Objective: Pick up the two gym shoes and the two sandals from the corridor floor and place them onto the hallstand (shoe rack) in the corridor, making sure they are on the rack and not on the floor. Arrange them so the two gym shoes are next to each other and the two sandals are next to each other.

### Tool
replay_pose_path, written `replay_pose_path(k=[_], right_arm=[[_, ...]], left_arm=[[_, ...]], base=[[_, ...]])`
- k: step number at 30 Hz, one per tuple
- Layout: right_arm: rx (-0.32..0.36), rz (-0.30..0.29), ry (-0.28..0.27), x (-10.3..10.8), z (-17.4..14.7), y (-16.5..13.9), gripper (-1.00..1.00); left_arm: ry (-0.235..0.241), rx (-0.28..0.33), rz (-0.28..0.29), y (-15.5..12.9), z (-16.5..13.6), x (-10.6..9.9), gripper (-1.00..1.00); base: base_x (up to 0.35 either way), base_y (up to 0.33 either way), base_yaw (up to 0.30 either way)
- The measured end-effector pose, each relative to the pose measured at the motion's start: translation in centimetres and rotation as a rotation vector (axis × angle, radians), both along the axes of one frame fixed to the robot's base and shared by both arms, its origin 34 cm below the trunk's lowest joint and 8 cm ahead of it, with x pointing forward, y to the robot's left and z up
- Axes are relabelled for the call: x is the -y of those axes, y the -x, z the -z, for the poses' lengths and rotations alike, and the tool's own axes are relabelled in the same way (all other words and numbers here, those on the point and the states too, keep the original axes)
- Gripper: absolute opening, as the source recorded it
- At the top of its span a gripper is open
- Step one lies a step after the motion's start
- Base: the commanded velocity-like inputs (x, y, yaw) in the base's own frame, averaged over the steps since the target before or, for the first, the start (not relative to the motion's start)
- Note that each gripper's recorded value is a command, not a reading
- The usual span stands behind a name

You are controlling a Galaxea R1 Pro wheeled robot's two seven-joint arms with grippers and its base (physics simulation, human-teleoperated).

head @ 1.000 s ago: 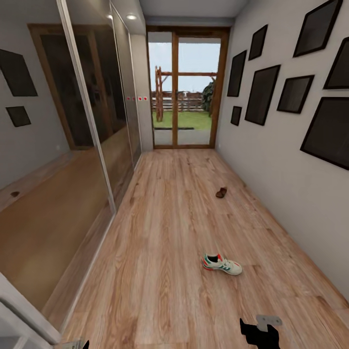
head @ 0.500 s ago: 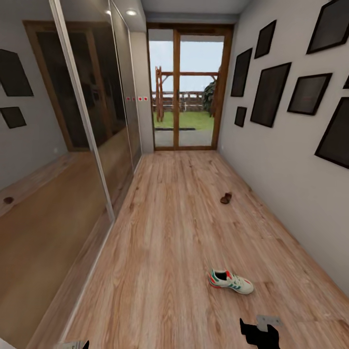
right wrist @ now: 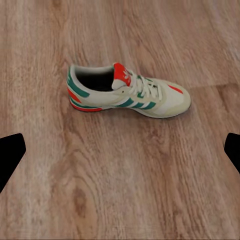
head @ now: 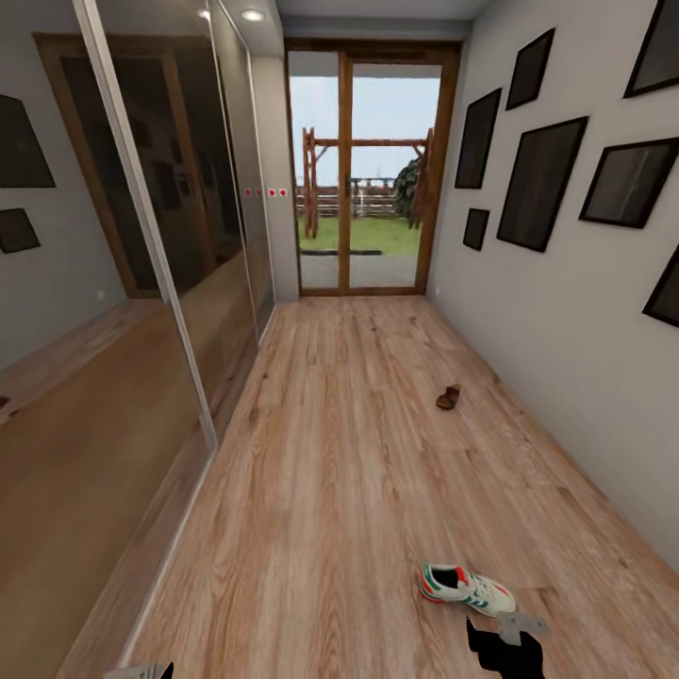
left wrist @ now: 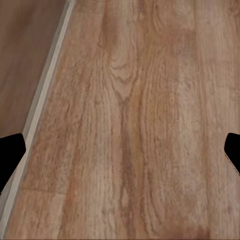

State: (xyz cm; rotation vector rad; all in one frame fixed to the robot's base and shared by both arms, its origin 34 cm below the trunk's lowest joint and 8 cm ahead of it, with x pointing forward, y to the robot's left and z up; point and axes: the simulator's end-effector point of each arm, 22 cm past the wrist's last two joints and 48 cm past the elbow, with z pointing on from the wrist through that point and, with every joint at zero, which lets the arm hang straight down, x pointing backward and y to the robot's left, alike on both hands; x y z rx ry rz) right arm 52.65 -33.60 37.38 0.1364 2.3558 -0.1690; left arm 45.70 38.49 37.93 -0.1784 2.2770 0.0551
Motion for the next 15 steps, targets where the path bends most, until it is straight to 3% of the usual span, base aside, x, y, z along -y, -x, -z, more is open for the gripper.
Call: replay_pose_path(k=[15], right_arm=[[0.0, 0.0, 0.0, 0.0, 0.0, 0.0, 1.0]], left_arm=[[0.0, 0.0, 0.0, 0.0, 0.0, 0.0, 1.0]], base=[[0.336, 0.0, 0.0]])
